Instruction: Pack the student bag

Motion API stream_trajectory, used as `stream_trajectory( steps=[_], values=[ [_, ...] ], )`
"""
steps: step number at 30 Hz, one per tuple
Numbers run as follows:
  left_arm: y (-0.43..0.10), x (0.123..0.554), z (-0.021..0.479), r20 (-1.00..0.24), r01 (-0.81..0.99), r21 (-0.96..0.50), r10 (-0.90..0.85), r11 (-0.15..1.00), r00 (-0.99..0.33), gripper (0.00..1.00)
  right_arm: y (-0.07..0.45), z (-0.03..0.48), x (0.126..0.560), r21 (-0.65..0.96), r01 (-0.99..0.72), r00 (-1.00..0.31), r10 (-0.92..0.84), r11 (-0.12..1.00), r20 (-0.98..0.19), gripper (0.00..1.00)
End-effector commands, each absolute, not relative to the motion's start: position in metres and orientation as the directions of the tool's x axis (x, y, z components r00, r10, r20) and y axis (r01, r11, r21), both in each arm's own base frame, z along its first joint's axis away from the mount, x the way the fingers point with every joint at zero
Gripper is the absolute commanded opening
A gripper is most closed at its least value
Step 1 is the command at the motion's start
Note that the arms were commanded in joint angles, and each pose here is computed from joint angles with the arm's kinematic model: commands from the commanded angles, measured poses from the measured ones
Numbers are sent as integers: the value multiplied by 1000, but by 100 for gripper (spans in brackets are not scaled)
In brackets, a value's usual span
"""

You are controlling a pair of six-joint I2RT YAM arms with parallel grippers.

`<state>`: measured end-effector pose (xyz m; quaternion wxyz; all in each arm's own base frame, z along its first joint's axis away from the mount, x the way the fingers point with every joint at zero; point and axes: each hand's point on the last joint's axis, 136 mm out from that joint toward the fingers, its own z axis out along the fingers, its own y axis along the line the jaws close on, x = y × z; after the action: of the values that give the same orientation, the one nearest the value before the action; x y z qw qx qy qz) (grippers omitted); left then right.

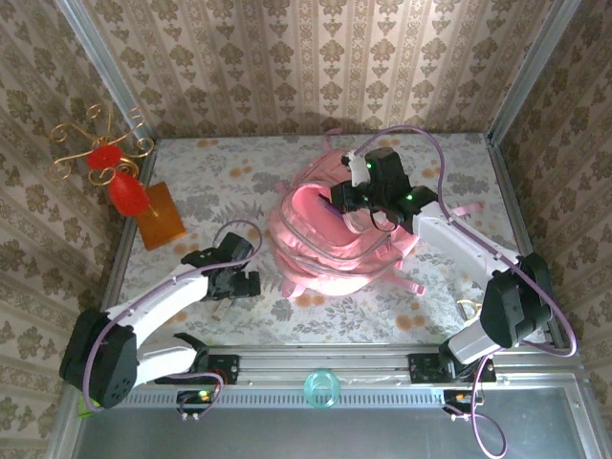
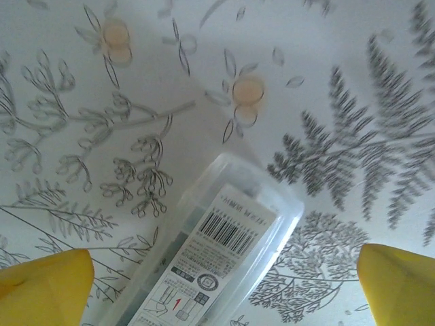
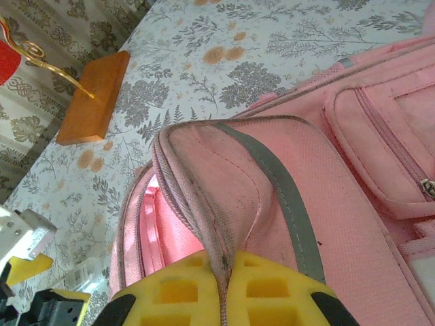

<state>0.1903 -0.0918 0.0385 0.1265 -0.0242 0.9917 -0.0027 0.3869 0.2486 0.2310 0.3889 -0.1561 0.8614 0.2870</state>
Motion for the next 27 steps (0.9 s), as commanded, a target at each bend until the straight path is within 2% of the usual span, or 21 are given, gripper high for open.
stream_trajectory(
  steps=[1,7,11,17,19,21,24,27],
  values=[
    [-93,182,28,-188,-41,-22,-44,999,-981,100,248,260,399,373,-530,-565,12,762,-825,0],
    [-86,168,9,-130,-93,-22,-95,995,-987,92,246,261,398,391,-528,-566,30,754,-824,0],
    [-85,169,4,-129,-114,-46,-119,992,-984,77,248,264,397,401,-534,-569,35,745,-822,0],
    [-92,184,9,-182,-117,-98,-134,988,-974,49,248,262,396,405,-529,-578,32,745,-815,0],
    [-105,196,23,-235,-122,-180,-163,976,-958,41,248,262,395,408,-527,-582,33,746,-813,0],
    [-126,213,49,-304,-114,-323,-217,940,-928,38,248,263,394,407,-527,-584,30,746,-811,0],
    [-174,239,111,-378,-40,-610,-334,791,-863,33,248,260,393,405,-526,-591,21,748,-807,0],
    [-211,253,167,-410,46,-723,-374,690,-832,32,248,255,394,405,-521,-599,16,752,-801,0]
  ],
)
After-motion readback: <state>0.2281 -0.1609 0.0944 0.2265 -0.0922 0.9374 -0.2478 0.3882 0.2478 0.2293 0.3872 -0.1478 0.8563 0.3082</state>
